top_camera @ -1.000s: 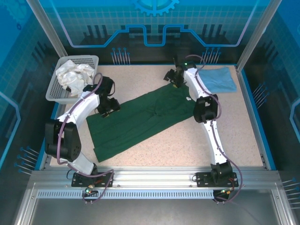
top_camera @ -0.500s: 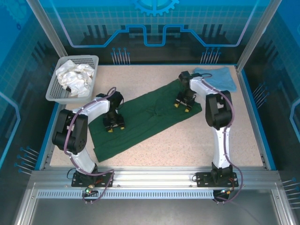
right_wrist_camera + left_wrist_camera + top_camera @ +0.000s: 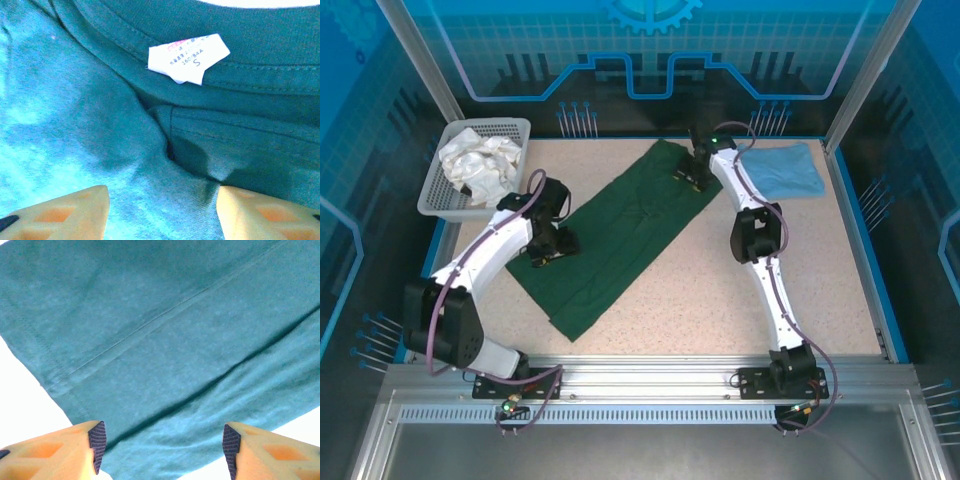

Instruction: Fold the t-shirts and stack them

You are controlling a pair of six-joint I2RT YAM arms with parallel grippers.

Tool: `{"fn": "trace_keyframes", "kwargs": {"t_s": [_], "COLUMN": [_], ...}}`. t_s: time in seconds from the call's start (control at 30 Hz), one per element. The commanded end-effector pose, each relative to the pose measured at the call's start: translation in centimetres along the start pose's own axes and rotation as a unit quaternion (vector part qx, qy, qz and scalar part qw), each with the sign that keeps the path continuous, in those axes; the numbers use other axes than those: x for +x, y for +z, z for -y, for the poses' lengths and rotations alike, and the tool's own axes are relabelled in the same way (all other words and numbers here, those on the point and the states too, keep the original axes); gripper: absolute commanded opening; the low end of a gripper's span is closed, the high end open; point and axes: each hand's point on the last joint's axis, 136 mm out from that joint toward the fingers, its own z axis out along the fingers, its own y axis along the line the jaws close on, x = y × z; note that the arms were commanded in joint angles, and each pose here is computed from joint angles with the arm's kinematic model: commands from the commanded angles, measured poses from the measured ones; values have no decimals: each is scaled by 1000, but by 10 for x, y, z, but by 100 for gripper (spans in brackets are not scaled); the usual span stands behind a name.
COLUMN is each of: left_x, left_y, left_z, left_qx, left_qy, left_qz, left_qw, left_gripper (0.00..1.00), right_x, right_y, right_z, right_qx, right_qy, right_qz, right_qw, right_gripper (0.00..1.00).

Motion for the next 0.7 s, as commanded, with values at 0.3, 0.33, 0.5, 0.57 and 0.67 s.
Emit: {"fn": "trace_keyframes", "kwargs": {"t_s": [0.3, 0.33, 0.5, 0.57, 0.67], "left_x": [-5, -13, -40, -41, -35], "left_y": [39, 44, 72, 85, 102], "left_z": [-13, -16, -38, -46, -49], "left_qx": [-41, -38, -33, -37, -35], "left_qy": [-34, -50, -109, -118, -125], "left_qz": [-53, -58, -85, -91, -107], "left_qw": [997, 996, 990, 988, 986], "left_gripper": [60, 58, 51, 51, 50], "right_x": [29, 63, 228, 280, 322], "right_y": [-169, -167, -133, -119, -100], "right_z": [-64, -72, -90, -94, -92], "right_qx": [-100, -109, -115, -101, -70], "right_qy": [-53, -63, -141, -180, -222], "right_qz": [30, 3, -157, -216, -255], "right_qw": [993, 992, 971, 954, 938], "right_gripper": [69, 66, 54, 52, 46]}}
